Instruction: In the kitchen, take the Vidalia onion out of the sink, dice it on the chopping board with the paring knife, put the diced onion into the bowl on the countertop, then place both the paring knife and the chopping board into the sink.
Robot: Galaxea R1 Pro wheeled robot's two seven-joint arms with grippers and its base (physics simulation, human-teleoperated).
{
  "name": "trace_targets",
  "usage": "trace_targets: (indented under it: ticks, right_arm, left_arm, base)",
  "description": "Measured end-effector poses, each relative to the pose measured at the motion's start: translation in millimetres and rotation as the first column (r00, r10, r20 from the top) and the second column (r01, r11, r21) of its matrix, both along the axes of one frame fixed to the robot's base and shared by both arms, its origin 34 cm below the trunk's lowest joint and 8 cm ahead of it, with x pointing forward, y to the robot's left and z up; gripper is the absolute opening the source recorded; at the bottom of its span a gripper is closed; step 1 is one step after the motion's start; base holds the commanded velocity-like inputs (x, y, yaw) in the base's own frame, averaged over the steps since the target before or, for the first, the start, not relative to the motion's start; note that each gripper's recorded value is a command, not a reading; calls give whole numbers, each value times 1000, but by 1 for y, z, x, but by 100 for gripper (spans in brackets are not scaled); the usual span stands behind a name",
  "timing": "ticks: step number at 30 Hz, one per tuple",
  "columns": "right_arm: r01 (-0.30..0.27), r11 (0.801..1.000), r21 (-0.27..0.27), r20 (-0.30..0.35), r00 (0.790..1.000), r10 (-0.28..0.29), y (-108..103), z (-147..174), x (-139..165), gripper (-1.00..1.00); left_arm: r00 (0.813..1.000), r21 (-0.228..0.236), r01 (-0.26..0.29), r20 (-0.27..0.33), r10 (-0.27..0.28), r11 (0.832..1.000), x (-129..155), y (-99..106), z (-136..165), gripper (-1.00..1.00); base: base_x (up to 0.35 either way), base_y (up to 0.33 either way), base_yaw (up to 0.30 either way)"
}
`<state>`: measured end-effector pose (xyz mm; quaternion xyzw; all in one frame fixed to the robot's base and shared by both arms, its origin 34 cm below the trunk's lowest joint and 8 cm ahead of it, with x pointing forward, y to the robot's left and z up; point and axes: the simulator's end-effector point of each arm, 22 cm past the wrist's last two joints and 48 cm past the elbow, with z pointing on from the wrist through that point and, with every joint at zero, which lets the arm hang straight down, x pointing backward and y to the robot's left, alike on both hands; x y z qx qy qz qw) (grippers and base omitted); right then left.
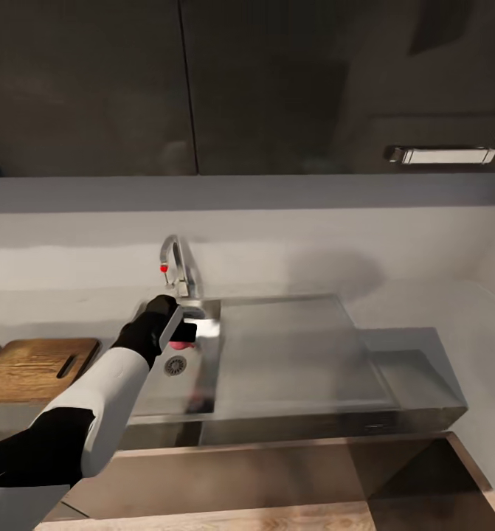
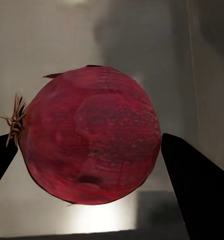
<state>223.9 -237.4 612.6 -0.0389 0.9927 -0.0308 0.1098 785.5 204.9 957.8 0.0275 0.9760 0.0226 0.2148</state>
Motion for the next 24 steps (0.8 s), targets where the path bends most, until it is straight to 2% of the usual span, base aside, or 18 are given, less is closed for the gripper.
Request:
trace_targets:
  ticks: [3, 5, 7, 10, 12, 15, 18, 24]
  right_arm:
    - [0, 1000, 2, 27, 1000, 0, 0, 2, 7, 100]
    - [0, 1000, 5, 64, 998, 0, 1, 4, 16, 100]
    - [1, 1000, 11, 131, 991, -2, 2, 9, 32, 100]
    - [1, 1000, 10, 168, 986, -3, 1, 12, 42, 100]
    - [2, 1000, 8, 201, 980, -4, -1, 15, 55, 100]
    - [7, 1000, 3, 285, 958, -7, -4, 25, 89, 100]
    - [9, 1000, 1, 309, 951, -9, -6, 28, 98, 100]
    - [10, 1000, 2, 344, 939, -11, -7, 33, 107, 100]
  left_arm:
    - [1000, 0, -1, 23, 1, 1000, 5, 0, 11, -100]
    - [999, -2, -2, 42, 2, 1000, 8, 0, 19, -100]
    - [997, -6, -3, 74, 3, 1000, 15, 0, 33, -100]
    - [996, -9, -3, 90, 4, 1000, 17, -1, 40, -100]
    - [995, -11, -3, 99, 4, 1000, 18, -1, 44, -100]
    - [992, -16, -4, 129, 6, 1000, 24, -2, 56, -100]
    - [988, -20, -4, 153, 7, 1000, 28, -2, 65, -100]
    - [972, -30, -4, 233, 10, 1000, 41, -3, 98, -100]
  base:
    - [-319, 10, 0]
    - [-319, 43, 0]
    - [-302, 95, 0]
    - [-229, 113, 0]
    - [-113, 58, 0]
    - [-32, 17, 0]
    - [-10, 5, 43]
    - [-2, 12, 222]
